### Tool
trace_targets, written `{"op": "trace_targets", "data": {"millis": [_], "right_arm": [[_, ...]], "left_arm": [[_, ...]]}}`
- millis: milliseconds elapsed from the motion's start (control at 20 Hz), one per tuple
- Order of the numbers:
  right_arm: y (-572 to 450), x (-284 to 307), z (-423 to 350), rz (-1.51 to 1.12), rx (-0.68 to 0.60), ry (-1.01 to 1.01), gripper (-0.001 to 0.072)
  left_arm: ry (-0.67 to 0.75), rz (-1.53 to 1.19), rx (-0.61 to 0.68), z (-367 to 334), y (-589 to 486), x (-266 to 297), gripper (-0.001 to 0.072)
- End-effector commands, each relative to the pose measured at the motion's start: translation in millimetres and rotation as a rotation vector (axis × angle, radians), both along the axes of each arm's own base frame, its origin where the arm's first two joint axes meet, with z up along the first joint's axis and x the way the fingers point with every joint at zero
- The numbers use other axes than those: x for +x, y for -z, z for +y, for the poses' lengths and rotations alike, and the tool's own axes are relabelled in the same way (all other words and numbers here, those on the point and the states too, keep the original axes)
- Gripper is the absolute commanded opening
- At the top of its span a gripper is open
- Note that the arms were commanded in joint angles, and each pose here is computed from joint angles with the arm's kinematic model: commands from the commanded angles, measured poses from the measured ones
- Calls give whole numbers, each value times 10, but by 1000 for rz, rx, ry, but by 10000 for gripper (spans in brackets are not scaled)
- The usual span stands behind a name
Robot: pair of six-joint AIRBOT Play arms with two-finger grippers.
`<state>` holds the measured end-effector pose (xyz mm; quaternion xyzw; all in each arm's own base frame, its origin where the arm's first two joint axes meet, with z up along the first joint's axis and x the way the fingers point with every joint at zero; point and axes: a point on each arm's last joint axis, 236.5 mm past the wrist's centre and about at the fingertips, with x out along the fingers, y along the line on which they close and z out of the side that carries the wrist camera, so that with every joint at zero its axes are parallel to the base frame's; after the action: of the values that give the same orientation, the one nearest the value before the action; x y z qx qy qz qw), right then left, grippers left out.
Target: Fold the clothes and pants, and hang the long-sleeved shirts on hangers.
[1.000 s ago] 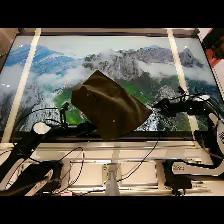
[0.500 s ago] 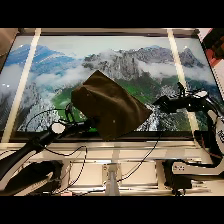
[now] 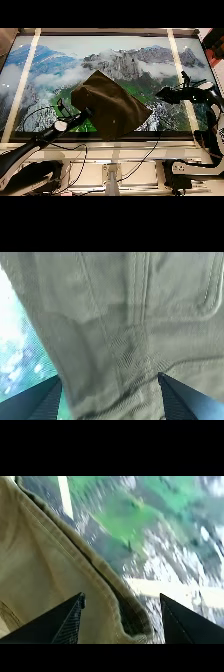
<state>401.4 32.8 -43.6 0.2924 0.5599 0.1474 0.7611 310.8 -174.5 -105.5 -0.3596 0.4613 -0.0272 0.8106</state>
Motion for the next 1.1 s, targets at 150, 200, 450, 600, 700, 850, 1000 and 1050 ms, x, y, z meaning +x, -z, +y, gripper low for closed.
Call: {"op": "trace_targets", "data": {"millis": [150, 200, 450, 600, 700, 850, 1000, 1050], "right_arm": [[-164, 438, 374, -100, -39, -102, 540], [-161, 514, 491, -110, -42, -133, 540], [161, 677, 887, -56, -85, -299, 540], [372, 736, 956, -21, -91, -340, 541], [498, 737, 957, 8, -86, -353, 543], [703, 673, 858, 38, -138, -398, 552], [798, 723, 784, 36, -156, -380, 551], [822, 727, 784, 37, -156, -377, 551]], "left_arm": [[7, 4, -27, -235, -52, 353, 530], [17, 21, -31, -279, -17, 362, 530], [34, 14, -46, -372, -80, 455, 52], [49, -4, -52, -415, -163, 515, 34], [99, 15, -66, -513, -190, 455, 33], [258, 59, -39, -661, -180, 235, 33], [315, 91, -22, -645, -143, 131, 33], [308, 93, -23, -621, -144, 147, 33]]}}
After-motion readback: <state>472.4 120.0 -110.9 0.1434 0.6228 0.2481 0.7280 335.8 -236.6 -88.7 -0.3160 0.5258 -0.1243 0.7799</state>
